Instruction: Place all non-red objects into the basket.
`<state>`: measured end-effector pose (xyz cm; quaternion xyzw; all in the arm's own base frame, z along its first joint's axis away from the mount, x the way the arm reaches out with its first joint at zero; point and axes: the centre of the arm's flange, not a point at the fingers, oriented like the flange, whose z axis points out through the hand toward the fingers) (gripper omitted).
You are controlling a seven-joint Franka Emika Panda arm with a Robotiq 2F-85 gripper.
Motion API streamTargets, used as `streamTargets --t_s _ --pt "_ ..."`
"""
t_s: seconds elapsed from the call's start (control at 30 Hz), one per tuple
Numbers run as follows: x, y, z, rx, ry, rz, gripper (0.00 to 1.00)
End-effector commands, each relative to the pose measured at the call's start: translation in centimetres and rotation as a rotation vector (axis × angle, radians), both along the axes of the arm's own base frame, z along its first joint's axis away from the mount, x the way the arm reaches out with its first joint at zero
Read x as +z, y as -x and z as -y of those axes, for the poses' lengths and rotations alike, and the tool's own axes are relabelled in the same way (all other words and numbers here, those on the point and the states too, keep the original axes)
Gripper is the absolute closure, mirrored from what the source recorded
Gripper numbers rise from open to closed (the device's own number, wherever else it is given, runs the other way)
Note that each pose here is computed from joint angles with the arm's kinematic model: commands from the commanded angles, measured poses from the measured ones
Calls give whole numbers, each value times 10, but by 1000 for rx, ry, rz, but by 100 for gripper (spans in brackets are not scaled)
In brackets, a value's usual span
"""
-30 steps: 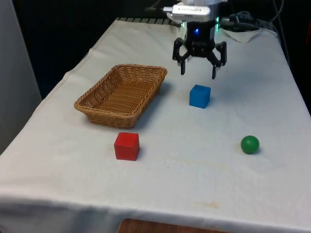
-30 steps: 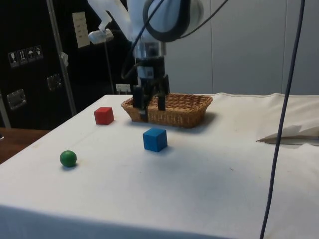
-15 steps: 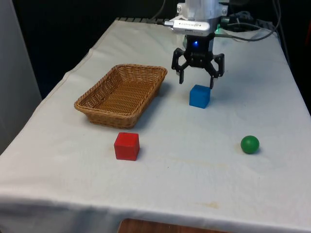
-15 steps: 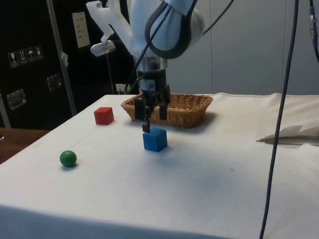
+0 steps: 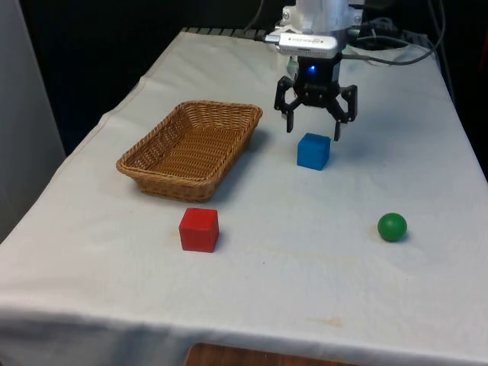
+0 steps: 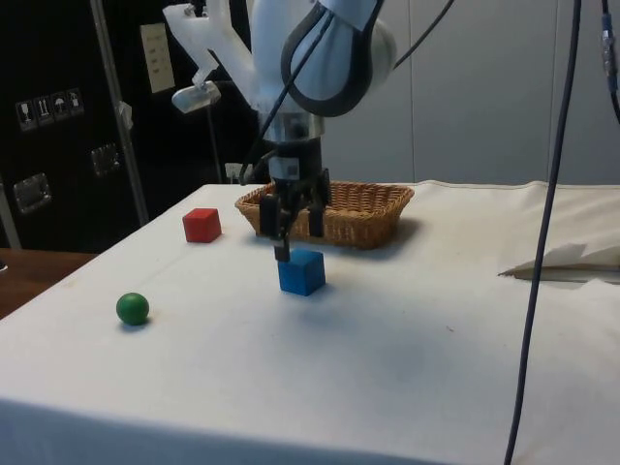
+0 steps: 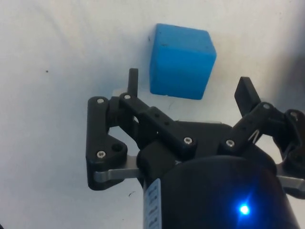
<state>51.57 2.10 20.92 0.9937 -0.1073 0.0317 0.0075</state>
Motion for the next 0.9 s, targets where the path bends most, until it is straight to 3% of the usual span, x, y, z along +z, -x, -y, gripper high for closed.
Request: streamTargets --t_s 0.0,0.87 --pt "-2 -1 -5 -6 -7 4 0" --pt "-32 -11 -10 -12 9 -26 0"
